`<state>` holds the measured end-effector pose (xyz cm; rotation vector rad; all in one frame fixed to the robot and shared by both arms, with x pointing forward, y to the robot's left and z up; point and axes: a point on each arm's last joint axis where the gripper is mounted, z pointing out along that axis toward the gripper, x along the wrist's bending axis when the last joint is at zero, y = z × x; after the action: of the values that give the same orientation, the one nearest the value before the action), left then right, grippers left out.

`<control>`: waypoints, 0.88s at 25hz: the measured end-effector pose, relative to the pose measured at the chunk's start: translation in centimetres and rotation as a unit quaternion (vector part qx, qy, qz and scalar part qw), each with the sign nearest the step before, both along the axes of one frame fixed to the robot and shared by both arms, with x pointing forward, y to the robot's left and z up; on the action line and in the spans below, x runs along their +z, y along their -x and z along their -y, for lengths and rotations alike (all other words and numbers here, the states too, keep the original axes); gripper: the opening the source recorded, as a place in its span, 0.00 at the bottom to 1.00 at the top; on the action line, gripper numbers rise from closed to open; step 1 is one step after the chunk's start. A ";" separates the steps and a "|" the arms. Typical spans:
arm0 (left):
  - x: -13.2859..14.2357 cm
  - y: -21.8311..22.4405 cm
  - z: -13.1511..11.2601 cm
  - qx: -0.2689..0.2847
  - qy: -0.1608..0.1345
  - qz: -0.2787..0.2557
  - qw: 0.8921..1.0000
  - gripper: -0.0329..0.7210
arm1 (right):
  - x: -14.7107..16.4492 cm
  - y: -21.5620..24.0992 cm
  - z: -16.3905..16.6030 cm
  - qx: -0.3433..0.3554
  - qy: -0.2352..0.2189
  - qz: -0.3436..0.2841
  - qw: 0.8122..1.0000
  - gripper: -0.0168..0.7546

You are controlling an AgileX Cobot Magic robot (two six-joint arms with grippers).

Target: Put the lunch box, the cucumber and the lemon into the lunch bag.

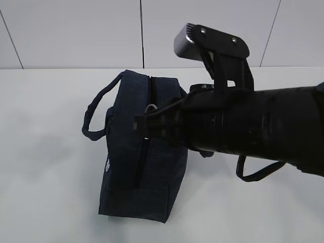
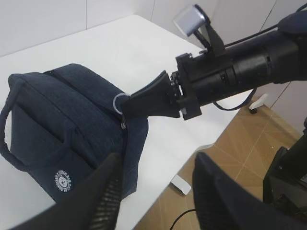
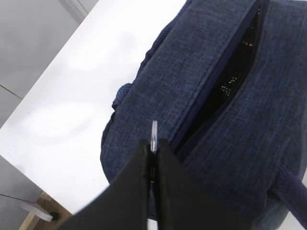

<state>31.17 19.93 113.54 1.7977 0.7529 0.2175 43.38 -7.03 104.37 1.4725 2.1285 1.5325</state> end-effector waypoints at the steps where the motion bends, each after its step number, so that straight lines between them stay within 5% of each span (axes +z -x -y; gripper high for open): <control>1: -0.1 -0.1 0.1 0.000 -0.002 -0.002 1.000 0.51 | 0.1 -0.1 0.0 0.000 0.001 0.003 1.000 0.03; 13: -2.7 -1.8 1.7 0.012 -0.027 -0.028 0.999 0.52 | 0.1 -0.9 0.0 -0.005 0.013 0.014 1.000 0.03; 22: -5.9 -3.8 3.5 0.031 -0.048 -0.050 0.997 0.67 | 0.1 -0.9 -0.1 -0.002 0.011 0.013 1.000 0.03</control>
<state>34.98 16.38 107.67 1.8877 0.8836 0.2083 44.24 -6.98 104.43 1.4416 2.1206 1.5135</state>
